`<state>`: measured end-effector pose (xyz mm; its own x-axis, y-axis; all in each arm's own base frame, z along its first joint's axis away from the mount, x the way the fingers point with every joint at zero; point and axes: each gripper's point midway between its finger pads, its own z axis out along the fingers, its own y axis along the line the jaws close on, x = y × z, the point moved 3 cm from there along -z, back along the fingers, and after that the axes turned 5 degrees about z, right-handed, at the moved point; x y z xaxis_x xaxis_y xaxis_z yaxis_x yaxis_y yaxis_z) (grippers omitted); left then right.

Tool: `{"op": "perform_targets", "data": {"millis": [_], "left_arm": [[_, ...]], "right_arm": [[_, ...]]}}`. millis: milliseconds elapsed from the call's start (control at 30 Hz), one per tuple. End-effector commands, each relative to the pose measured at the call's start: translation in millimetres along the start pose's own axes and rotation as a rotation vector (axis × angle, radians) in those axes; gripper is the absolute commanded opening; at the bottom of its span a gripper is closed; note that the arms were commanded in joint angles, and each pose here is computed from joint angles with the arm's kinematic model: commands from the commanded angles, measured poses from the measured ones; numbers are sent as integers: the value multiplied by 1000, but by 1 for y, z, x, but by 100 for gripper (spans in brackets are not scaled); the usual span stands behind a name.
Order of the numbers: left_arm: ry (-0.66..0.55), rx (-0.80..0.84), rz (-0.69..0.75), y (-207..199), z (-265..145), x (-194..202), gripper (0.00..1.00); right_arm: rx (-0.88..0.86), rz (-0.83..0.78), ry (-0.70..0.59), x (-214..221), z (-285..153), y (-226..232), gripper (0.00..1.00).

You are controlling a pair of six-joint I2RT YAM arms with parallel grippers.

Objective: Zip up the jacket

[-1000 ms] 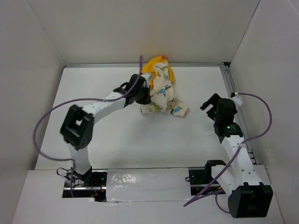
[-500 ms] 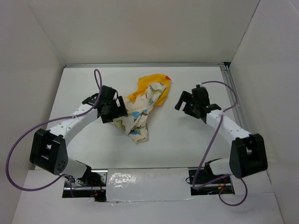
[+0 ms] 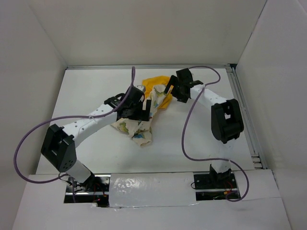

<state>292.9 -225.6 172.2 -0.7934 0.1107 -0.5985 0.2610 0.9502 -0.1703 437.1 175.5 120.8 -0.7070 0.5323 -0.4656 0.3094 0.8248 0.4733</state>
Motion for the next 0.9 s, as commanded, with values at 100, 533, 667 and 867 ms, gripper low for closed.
{"op": "perform_targets", "data": {"millis": [100, 533, 667, 867], "left_arm": [[121, -91, 80, 11, 43, 21, 99], [-12, 99, 188, -46, 0, -15, 0], [-143, 473, 324, -111, -72, -20, 0], [-254, 816, 476, -175, -155, -7, 0]], "right_arm": [[-37, 44, 85, -1, 34, 29, 99], [-24, -67, -146, -32, -26, 37, 0], [61, -122, -332, -61, -110, 13, 0], [226, -117, -540, -92, -230, -24, 0]]}}
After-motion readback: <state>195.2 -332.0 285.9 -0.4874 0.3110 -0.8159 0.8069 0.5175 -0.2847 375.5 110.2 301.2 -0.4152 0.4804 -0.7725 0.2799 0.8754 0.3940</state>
